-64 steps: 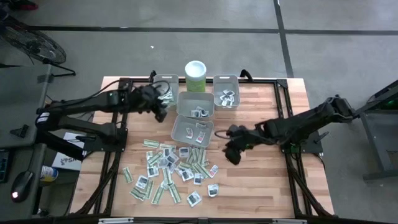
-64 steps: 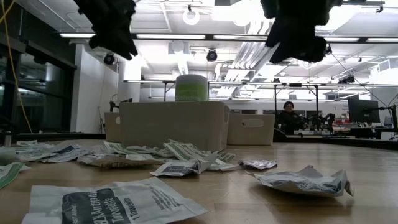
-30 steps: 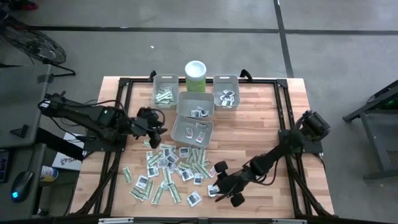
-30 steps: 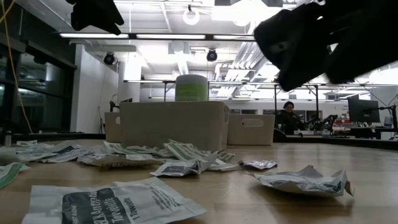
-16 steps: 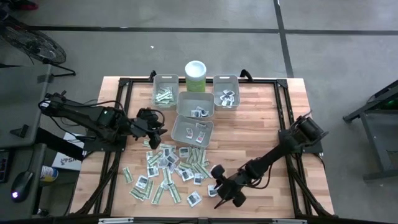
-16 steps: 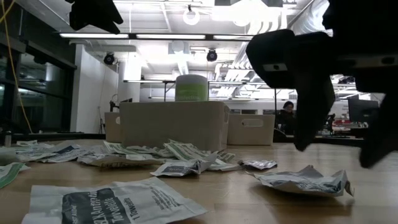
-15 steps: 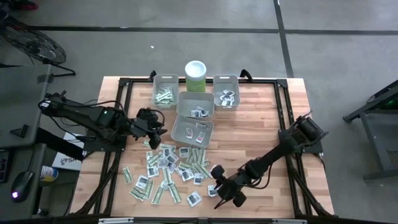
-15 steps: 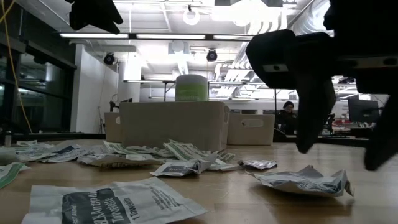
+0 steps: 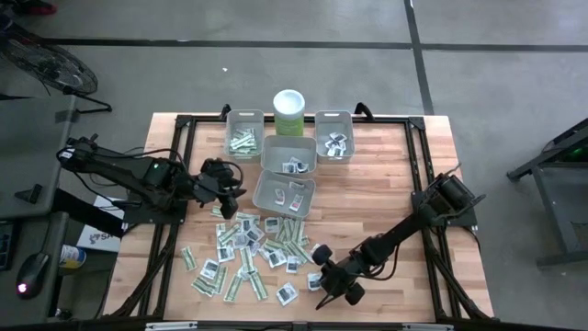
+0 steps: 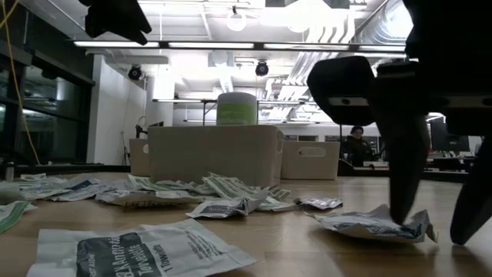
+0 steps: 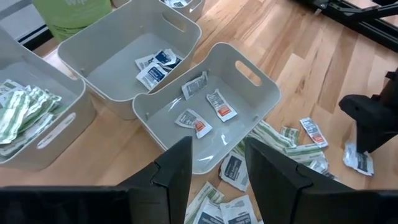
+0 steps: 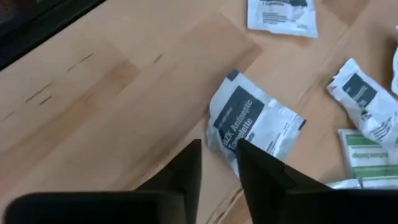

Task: Pick & Place First Aid Supplies
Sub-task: Put the towelette pack into the right bin

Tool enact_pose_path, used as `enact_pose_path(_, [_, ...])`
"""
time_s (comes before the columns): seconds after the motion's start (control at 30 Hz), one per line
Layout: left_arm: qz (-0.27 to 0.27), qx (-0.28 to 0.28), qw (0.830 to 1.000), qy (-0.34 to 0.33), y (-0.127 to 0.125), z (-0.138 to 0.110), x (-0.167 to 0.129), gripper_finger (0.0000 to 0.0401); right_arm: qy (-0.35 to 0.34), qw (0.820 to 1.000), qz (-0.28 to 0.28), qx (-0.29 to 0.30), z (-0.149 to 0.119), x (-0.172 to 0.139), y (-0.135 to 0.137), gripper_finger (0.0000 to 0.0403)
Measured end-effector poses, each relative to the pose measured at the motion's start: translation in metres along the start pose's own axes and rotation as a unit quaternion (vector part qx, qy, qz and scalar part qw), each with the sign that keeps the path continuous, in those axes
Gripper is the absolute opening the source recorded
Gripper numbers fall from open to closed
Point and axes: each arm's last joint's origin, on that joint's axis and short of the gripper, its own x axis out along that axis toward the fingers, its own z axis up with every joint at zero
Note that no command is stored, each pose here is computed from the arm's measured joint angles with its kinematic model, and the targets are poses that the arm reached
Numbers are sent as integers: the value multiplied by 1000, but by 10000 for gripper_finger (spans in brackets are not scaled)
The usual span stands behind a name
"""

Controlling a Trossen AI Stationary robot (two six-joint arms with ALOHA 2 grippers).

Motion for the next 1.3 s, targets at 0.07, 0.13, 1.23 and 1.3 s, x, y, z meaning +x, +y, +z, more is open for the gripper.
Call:
enact_pose_path(0.07, [2,0,1000,0,0,0,0,147,4,1000,3,4,-1,0,0,68])
enact_pose_path(0.13, [3,1,1000,-2,0,0,0,147,6,1000,5,12,-1,0,0,47])
enact_pose_path(1.23, [7,1,1000,-5,1,0,0,147,95,972,-80,198,69,-46,-28,0])
enact_pose_path(1.3, [7,1,1000,-5,1,0,0,147,112,962,-106,226,73,-54,-39,0])
